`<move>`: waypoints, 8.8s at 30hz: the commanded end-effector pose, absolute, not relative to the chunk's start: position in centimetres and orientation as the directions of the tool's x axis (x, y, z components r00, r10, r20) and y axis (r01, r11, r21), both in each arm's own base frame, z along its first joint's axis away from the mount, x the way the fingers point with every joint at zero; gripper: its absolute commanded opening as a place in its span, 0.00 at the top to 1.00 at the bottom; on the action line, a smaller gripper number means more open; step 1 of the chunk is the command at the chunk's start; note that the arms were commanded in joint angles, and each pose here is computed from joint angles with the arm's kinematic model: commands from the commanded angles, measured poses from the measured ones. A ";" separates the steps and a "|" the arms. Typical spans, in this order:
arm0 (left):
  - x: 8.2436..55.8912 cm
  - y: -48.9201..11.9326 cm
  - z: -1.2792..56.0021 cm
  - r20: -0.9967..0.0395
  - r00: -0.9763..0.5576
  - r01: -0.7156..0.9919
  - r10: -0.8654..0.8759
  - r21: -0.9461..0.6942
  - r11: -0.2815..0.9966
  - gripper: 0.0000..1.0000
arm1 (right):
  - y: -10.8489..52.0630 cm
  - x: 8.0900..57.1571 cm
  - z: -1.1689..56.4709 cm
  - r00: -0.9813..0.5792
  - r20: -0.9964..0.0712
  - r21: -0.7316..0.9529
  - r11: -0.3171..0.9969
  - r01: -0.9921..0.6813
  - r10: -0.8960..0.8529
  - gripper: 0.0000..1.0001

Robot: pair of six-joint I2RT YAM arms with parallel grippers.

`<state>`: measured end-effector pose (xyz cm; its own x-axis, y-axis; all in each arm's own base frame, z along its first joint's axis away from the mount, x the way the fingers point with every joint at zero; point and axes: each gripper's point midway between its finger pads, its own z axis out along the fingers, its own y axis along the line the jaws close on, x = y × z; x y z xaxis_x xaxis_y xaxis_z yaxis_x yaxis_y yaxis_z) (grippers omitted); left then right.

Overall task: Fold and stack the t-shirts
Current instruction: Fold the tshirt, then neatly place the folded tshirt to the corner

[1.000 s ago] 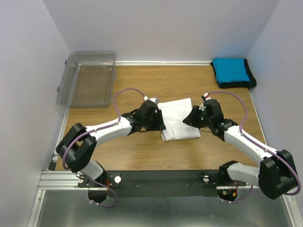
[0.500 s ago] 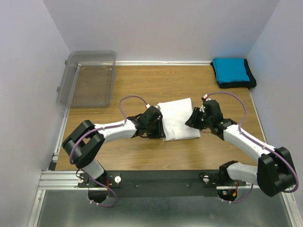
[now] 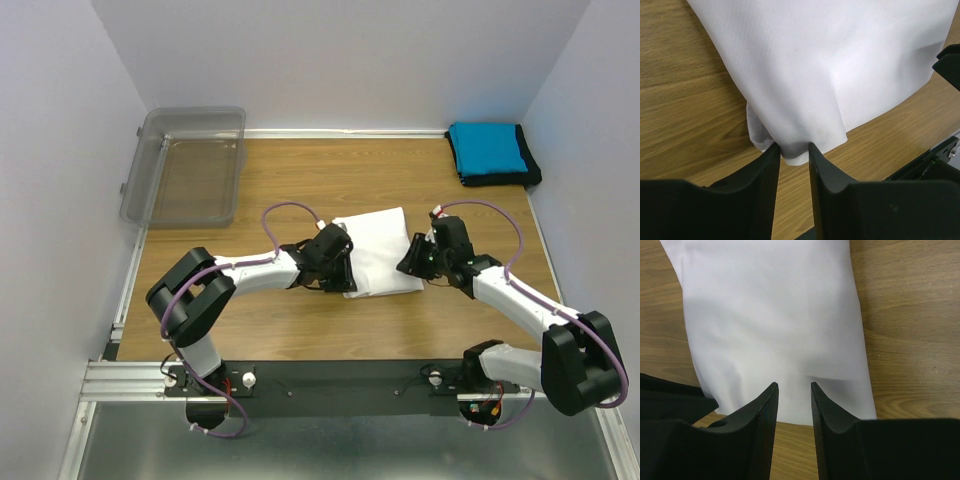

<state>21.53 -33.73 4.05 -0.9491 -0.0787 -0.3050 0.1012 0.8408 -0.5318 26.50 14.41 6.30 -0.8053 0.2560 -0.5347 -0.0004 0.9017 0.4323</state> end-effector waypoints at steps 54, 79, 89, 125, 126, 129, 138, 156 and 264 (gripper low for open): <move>21.3 -30.7 6.6 -0.408 -0.912 0.154 -0.040 -0.431 0.889 0.77 | 18.9 21.7 5.2 -0.931 -0.330 0.704 0.698 -0.132 0.157 0.61; 23.8 -17.8 0.1 -0.423 -0.902 -0.086 -0.088 -0.022 0.996 0.79 | 15.6 20.0 -0.7 -0.944 -0.239 0.587 0.808 0.045 0.226 0.66; 27.3 -19.3 5.1 -0.527 -0.838 -0.078 -0.140 -0.139 0.987 0.46 | 17.4 24.1 5.3 -0.896 -0.368 0.659 0.749 -0.063 0.248 0.64; 37.9 -17.8 0.1 -0.480 -0.876 0.032 0.040 0.025 0.999 0.68 | 13.5 30.3 1.1 -0.873 -0.222 0.630 0.747 0.212 0.435 0.59; 40.0 -18.6 1.8 -0.520 -0.853 0.048 0.048 0.013 0.999 0.61 | 13.8 30.1 2.4 -0.869 -0.246 0.649 0.739 0.181 0.430 0.59; 41.7 -20.3 4.5 -0.563 -0.825 0.083 0.047 -0.039 0.996 0.51 | 14.8 30.0 5.3 -0.867 -0.291 0.704 0.704 0.093 0.404 0.58; 40.9 -20.9 12.5 -0.684 -0.724 0.069 -0.084 -0.193 0.979 0.27 | 24.1 30.5 14.2 -0.881 -0.407 0.837 0.485 -0.253 0.242 0.56; 31.2 -20.9 15.2 -0.790 -0.609 0.136 -0.064 -0.183 0.974 0.27 | 27.4 30.5 4.2 -0.953 -0.248 0.856 0.499 -0.132 0.172 0.56; 29.7 -32.4 14.0 -0.782 -0.609 0.374 0.134 -0.134 0.917 0.30 | 15.3 41.9 2.4 -0.830 -0.554 0.234 0.969 -0.076 0.069 1.00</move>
